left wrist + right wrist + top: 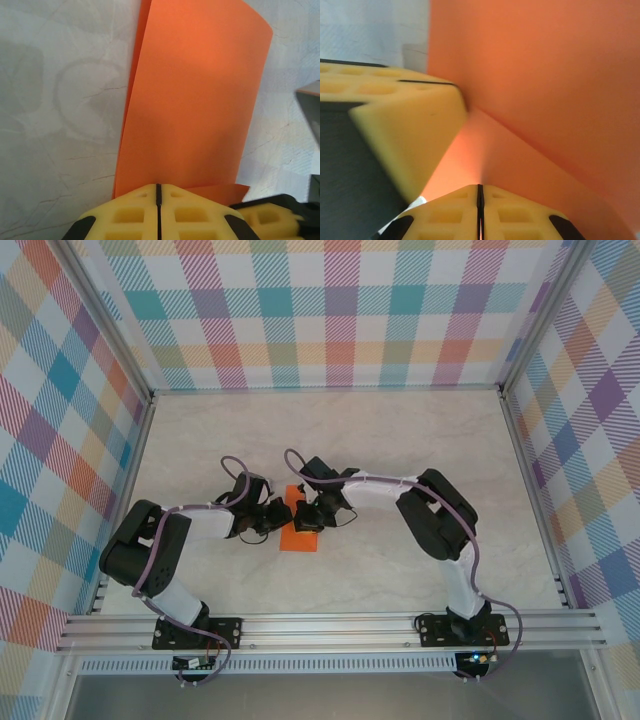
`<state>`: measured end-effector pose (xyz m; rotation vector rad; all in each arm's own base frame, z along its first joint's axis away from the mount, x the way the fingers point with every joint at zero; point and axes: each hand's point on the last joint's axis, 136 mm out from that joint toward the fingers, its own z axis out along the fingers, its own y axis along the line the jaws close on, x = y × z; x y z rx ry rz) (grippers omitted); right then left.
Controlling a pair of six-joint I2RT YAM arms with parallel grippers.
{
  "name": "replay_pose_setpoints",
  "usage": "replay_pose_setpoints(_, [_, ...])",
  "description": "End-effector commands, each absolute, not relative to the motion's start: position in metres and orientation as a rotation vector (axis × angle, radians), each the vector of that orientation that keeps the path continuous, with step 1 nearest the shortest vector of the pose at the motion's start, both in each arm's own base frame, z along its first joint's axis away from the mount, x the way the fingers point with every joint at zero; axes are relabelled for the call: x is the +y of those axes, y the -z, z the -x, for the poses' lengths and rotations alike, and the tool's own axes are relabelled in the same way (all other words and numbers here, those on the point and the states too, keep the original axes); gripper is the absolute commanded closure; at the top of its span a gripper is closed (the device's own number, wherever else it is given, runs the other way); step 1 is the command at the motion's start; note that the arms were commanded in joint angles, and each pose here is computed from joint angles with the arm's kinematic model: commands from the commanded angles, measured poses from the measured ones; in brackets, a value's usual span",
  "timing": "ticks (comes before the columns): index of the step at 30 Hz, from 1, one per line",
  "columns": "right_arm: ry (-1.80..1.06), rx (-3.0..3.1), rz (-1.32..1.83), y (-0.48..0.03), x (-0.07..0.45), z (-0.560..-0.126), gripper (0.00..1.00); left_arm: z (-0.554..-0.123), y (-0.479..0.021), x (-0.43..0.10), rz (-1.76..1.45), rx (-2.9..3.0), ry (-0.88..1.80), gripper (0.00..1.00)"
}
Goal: Fold a paper plane with a square sheet of paper (pick it up from the middle)
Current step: Fold the triangle a second time at the center of the table.
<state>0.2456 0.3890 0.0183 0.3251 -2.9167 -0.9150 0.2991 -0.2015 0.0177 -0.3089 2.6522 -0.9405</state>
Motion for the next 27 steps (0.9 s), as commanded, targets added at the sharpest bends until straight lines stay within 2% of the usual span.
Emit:
replay_pose_setpoints(1, [0.911,-2.883,-0.316,-0.015,0.39,-0.242,0.9,-0.282,0.013,-0.187,0.367,2.766,0.811,0.93])
replay_pose_setpoints(17, [0.883,-2.738,-0.411,-0.019,0.347,-0.181,0.9,-0.28,0.018,-0.182,0.39,2.786,0.76,0.93])
replay_pose_setpoints(24, [0.833,-2.736,-0.421,-0.02,0.33,-0.167,0.9,-0.282,0.015,-0.183,0.392,2.778,0.77,0.93])
replay_pose_setpoints(27, [0.851,-2.799,-0.454,-0.035,0.33,-0.176,0.9,-0.284,0.007,-0.188,0.383,2.759,0.812,0.93])
